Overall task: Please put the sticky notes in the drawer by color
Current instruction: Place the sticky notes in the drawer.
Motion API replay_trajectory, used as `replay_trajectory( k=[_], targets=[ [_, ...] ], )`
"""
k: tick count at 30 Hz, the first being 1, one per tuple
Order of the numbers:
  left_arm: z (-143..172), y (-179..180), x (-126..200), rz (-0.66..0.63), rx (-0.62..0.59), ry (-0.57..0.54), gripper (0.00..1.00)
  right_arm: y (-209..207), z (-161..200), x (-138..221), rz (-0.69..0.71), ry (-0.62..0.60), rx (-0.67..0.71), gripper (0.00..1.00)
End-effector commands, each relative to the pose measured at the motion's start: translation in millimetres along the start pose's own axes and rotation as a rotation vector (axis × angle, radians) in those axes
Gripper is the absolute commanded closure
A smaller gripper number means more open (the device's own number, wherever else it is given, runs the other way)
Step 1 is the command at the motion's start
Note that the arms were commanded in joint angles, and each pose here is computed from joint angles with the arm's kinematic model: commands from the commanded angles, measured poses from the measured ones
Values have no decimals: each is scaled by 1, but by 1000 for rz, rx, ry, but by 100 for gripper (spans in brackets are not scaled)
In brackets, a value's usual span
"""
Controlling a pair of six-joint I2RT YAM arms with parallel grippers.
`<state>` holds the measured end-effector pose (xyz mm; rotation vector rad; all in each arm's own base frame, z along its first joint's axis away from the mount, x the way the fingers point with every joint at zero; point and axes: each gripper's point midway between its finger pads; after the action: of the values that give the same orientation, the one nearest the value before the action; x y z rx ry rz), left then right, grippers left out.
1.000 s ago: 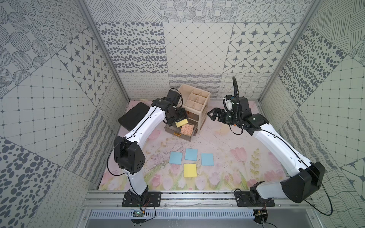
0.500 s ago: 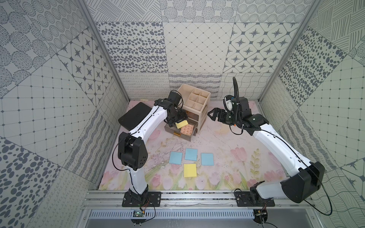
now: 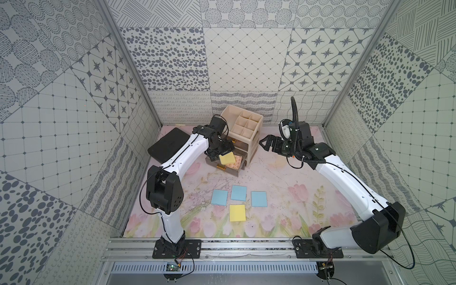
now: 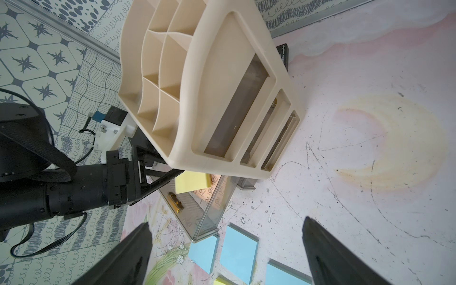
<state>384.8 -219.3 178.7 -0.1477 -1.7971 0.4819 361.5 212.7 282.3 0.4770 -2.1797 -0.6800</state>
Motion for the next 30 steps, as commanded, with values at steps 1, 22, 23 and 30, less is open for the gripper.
replay_trajectory(
  k=[1,22,23,30],
  targets=[
    [-6,-12,2,43,-28,-3,9,4,-6,5,-16,-33,14,1],
    [14,-25,100,90,-200,-49,4,-11,-5,13,58,-63,43,1],
    [23,-20,101,82,-209,-35,4,-13,-5,13,65,-62,43,1],
    [93,39,84,-10,-156,88,3,-25,0,10,112,-50,58,1]
  ],
)
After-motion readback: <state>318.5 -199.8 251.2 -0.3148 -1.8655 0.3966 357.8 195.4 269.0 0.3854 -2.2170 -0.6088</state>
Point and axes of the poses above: each gripper's point midway between its finger pads, its own x axis back along the fingers, its own y axis along the line the jaws close on, z = x × y, and after that the axes turned 5 degrees about -x, right-handed
